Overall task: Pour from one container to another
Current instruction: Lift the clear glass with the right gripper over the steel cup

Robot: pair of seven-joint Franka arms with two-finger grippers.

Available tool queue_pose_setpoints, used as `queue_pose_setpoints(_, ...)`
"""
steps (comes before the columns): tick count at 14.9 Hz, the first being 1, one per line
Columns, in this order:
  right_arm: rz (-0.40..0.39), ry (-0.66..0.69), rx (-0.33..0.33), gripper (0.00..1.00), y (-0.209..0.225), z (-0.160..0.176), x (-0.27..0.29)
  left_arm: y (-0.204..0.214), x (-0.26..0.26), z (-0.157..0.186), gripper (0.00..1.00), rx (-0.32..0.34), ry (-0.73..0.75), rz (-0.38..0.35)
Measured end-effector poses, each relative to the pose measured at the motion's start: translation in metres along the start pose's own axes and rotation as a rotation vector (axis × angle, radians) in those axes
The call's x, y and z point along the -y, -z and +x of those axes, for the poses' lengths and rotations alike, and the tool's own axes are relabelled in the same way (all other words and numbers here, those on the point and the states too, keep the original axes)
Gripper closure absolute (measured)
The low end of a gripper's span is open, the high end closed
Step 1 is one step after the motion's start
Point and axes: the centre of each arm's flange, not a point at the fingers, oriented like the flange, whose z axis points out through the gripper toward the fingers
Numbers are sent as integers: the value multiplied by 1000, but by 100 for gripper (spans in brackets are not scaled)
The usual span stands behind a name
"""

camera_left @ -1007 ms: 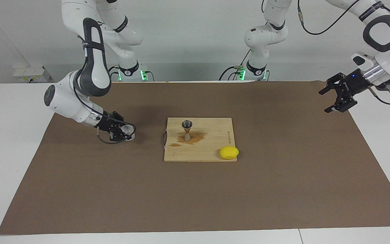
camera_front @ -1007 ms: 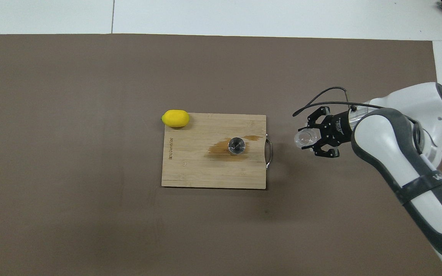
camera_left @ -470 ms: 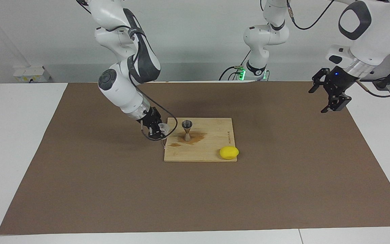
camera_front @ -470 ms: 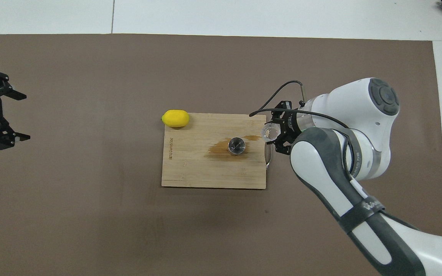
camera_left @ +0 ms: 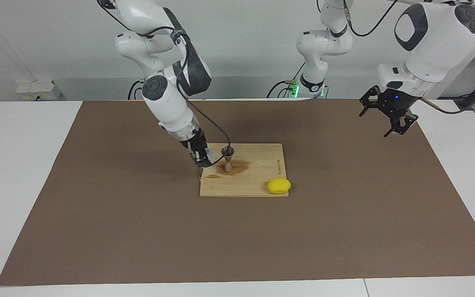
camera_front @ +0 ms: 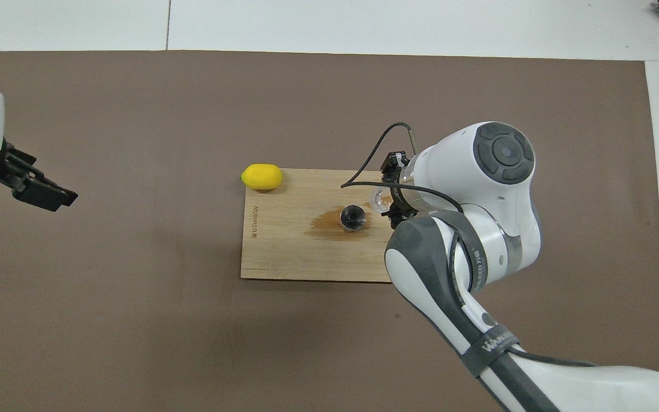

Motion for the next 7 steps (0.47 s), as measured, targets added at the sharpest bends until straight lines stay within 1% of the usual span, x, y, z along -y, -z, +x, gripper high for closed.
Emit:
queue_pose_setpoints(3,9,67,-62,49,-1,-13,-3,-1,4,-4,0,2,282,-1)
queue_pose_setpoints(5,15,116,-120,49,3,-16,-2,-1,8,-7,0,2,471,-1)
queue_pose_setpoints(7,22,166,-173,49,10,-24,-1,0,14,-12,0,1,618,1)
